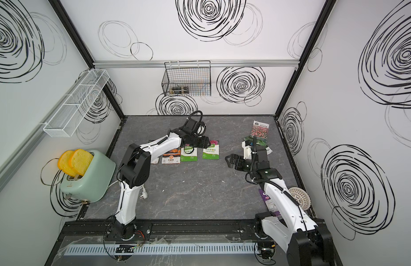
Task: Arrange the seed packets in a row
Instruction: Place the seed packet at the center of the board.
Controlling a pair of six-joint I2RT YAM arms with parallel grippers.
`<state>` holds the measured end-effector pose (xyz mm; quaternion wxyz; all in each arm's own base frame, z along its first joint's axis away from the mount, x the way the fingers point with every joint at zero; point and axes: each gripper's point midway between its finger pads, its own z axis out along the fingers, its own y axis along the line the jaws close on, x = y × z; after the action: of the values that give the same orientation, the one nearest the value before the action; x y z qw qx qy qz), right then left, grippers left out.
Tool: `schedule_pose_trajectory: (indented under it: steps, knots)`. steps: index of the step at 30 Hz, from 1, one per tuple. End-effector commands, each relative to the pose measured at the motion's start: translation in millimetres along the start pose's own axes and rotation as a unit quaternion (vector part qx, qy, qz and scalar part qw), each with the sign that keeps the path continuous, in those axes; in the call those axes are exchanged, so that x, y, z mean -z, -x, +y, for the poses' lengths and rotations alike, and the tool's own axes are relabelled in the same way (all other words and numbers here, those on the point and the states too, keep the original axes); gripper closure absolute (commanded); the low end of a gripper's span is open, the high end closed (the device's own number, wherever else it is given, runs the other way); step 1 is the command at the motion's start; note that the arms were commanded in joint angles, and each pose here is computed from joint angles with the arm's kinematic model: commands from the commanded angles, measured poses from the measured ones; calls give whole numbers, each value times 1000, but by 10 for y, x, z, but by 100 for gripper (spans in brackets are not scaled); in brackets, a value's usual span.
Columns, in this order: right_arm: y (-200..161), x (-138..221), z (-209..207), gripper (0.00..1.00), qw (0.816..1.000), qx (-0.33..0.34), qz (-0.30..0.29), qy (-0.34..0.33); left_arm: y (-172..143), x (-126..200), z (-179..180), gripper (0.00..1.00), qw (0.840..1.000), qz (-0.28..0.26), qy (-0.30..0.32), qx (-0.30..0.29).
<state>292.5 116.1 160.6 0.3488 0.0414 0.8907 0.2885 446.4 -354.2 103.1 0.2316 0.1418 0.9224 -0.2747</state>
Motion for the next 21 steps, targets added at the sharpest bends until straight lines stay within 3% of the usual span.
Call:
schedule_pose_trajectory:
  steps: [1,13,21]
  knots:
    - [134,81,84,2,1000,16,-12,4,88,-85,-132,44,1000,-12,-18,-21]
    - [93,101,111,2,1000,29,-10,7,206,-310,-155,48,999,-33,-42,-11]
    - [48,69,99,2,999,35,-2,-5,257,-445,40,49,999,-42,-33,7]
